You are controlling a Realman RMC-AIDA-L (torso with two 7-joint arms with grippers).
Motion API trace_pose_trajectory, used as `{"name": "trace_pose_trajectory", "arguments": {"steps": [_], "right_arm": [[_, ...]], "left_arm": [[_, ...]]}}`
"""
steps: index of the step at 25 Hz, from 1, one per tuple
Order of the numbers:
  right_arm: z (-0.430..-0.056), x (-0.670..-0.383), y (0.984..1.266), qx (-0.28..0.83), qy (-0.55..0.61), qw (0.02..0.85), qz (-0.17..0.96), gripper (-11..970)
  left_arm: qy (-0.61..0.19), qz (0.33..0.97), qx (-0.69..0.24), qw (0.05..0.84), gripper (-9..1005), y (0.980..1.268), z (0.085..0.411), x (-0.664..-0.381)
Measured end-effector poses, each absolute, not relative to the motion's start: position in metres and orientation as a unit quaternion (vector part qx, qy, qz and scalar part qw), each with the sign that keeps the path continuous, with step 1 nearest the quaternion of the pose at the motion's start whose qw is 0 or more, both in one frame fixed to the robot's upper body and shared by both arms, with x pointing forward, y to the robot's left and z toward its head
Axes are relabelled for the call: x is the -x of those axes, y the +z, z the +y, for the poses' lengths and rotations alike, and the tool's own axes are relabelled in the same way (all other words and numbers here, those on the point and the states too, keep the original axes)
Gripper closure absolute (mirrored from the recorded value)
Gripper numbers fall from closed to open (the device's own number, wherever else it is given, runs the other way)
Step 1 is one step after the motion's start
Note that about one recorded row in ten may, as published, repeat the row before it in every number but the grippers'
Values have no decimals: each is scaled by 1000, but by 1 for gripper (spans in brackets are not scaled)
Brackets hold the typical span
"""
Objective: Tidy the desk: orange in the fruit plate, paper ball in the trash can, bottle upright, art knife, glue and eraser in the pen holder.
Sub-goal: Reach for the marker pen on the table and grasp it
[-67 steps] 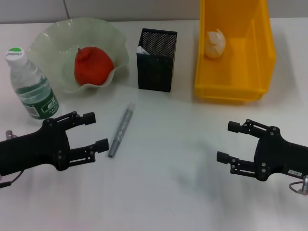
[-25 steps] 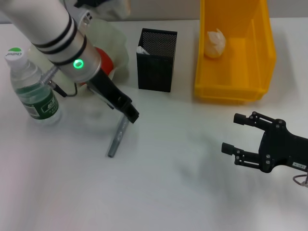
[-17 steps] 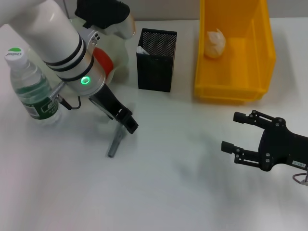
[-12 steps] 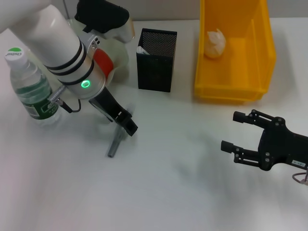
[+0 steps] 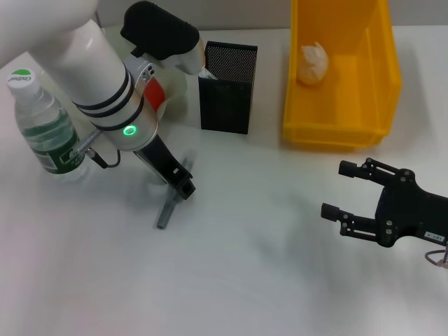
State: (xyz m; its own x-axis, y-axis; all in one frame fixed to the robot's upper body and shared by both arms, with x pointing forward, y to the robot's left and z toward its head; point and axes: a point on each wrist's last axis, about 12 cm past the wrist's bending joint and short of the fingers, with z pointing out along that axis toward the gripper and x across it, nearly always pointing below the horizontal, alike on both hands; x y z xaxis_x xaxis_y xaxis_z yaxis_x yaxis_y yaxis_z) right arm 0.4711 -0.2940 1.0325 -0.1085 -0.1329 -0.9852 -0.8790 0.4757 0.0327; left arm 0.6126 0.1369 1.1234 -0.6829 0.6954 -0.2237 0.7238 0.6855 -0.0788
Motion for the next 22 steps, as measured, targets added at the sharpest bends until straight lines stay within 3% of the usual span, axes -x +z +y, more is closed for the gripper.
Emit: {"name": "trace_pose_trajectory", "arguments": {"steps": [10, 21, 22], "right_arm": [[-294, -472, 1033, 381, 340, 548, 663, 164], [-293, -474, 1034, 382, 340, 549, 661, 163], [-293, -474, 1034, 382, 341, 549, 661, 163]], "left_arm": [[-78, 912, -391, 95, 597, 1123, 136, -614], [-63, 905, -411, 87, 620, 1120, 133, -610], [-63, 905, -412, 88, 685, 1121, 133, -610]]}}
